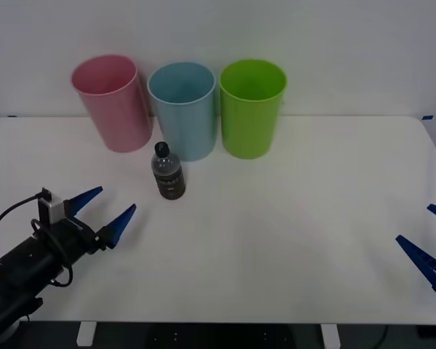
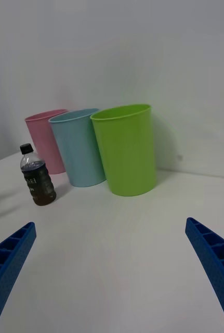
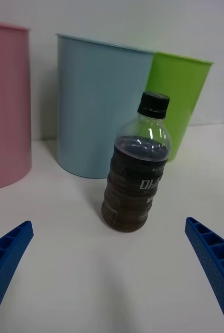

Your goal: Grasp the object on the table and drop it into the matching bin: aluminum can to the light blue bin, PET bottle to the pink bin.

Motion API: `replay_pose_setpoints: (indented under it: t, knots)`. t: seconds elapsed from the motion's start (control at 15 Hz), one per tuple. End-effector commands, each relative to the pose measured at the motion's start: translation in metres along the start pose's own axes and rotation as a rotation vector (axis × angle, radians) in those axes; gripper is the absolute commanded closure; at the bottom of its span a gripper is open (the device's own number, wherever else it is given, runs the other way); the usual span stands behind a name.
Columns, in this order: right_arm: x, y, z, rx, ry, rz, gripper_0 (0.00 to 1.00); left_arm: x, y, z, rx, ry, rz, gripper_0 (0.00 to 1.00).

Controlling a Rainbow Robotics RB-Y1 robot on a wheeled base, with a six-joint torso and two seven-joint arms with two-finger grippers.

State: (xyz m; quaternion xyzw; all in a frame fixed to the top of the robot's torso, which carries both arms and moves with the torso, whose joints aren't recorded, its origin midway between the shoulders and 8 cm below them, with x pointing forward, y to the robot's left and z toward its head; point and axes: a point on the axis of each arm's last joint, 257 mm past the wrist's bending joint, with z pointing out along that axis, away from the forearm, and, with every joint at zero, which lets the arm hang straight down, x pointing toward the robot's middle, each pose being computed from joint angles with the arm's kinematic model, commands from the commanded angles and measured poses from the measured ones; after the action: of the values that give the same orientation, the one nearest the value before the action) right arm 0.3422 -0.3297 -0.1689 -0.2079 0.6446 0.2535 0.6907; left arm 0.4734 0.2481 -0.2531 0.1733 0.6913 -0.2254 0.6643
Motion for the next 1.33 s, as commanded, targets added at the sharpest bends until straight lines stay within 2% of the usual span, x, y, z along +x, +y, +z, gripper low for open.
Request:
replay_pose_setpoints:
  t: [0.07,0.73,0.87,1.33]
  knots:
    - [0.0,0.0,0.0,0.0,0.0,0.0,0.0,0.005,-0.008,0.017,-0.023,-0.001,0.004,0.0]
    - [0.0,0.0,0.0,0.0,0.0,0.0,0.0,0.006,-0.028,0.063,-0.056,0.0,0.011,0.0]
    - [0.0,0.0,0.0,0.0,0.0,0.0,0.0,0.005,-0.027,0.071,-0.073,0.004,0.021,0.0]
    - [0.0,0.0,0.0,0.0,0.0,0.0,0.0,0.007,-0.025,0.095,-0.061,0.021,0.023,0.0]
